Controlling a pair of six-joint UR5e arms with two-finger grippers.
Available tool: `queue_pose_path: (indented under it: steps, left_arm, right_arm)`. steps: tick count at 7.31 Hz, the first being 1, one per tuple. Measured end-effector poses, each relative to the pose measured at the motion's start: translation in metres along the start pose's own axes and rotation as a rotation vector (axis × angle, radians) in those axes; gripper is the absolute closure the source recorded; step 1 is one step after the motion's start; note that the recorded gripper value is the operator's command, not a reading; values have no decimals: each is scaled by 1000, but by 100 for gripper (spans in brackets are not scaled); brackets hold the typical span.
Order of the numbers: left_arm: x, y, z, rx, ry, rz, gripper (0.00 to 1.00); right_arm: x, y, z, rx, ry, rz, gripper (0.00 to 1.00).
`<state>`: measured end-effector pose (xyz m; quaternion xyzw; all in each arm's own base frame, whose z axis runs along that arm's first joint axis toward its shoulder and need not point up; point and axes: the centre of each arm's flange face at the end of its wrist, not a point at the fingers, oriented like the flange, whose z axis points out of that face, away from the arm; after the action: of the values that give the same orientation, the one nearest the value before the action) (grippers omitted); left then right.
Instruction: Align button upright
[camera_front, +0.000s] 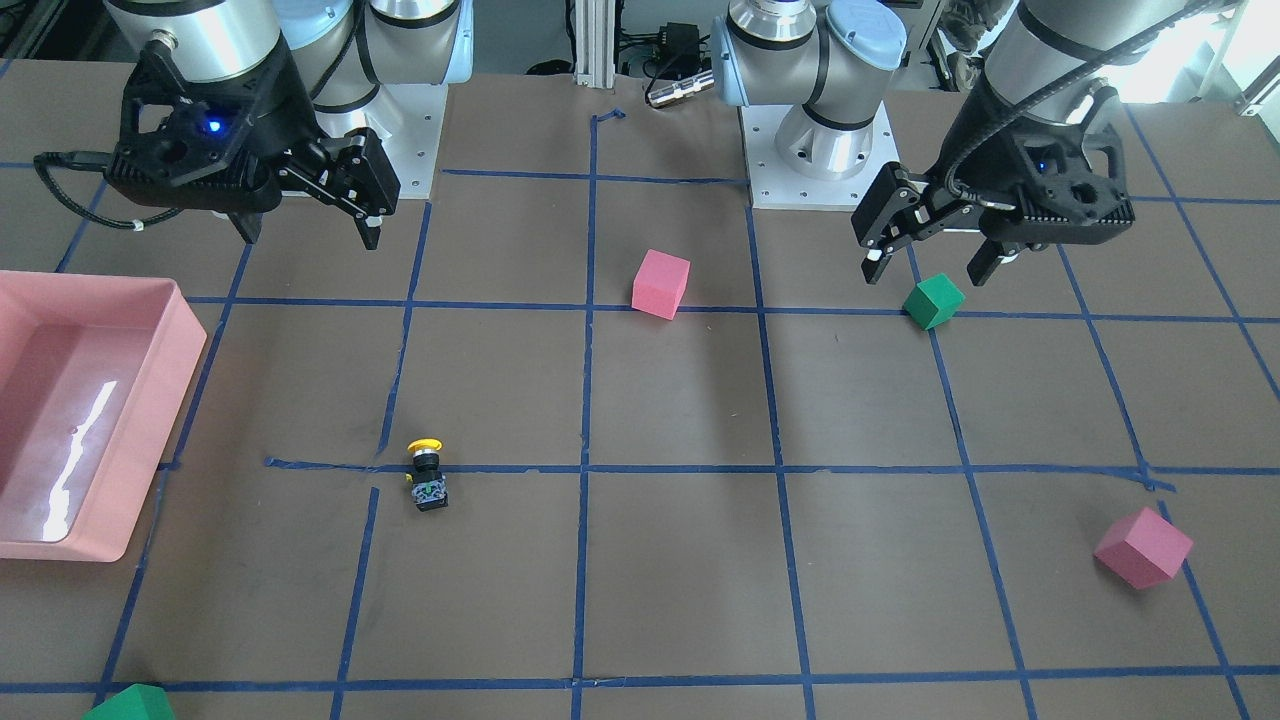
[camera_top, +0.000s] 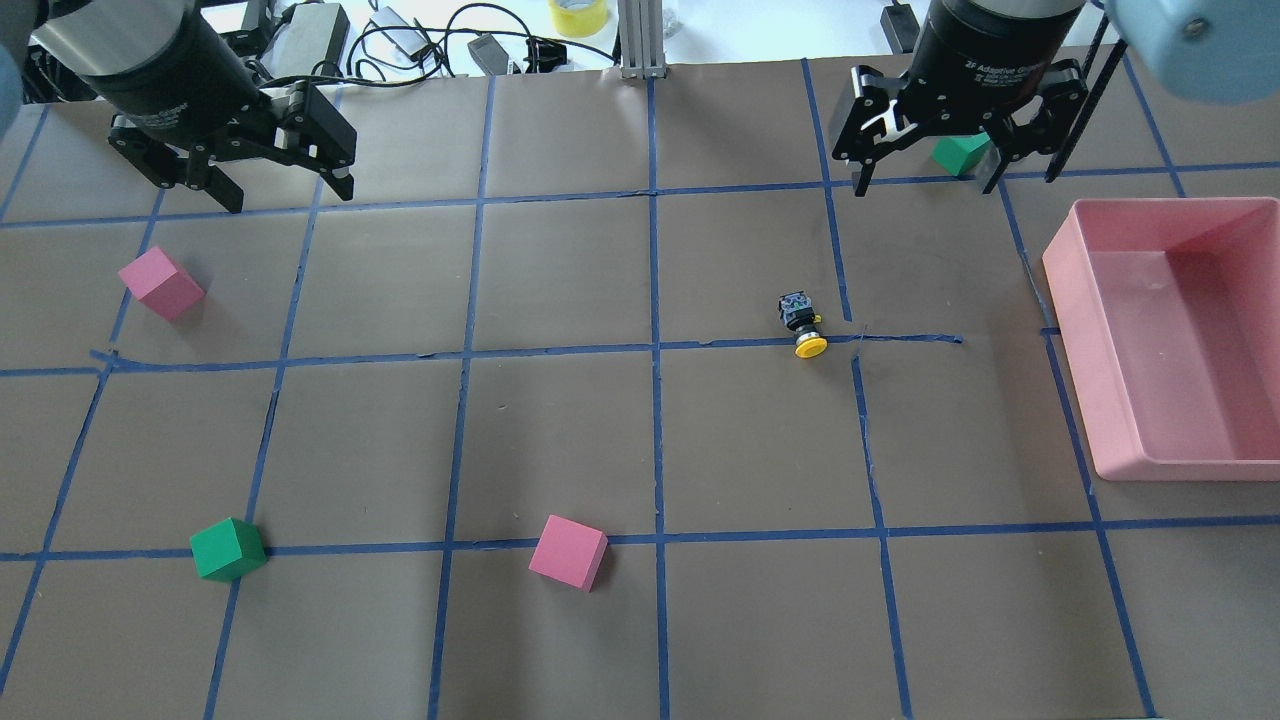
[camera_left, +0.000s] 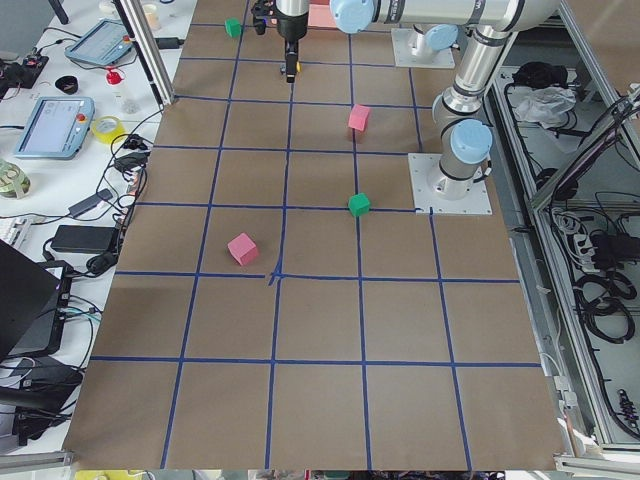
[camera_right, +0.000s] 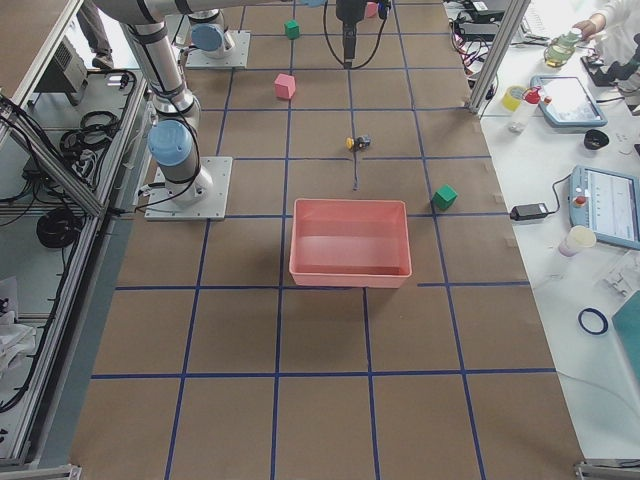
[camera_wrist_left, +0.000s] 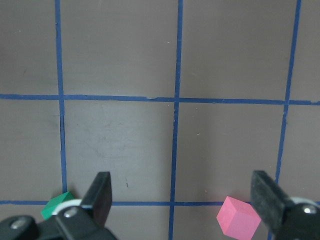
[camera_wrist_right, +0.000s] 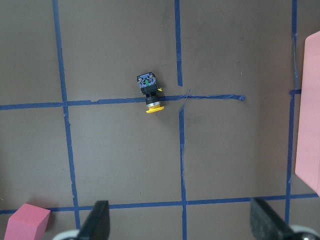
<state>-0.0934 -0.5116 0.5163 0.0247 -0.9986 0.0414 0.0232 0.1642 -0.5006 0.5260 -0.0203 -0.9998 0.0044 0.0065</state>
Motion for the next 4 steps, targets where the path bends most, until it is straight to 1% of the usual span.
queue_pose_path:
  steps: [4]
  left_arm:
    - [0,0,0,0,0,0,0]
  right_arm:
    - [-2,0,1,-3,-17,1,0]
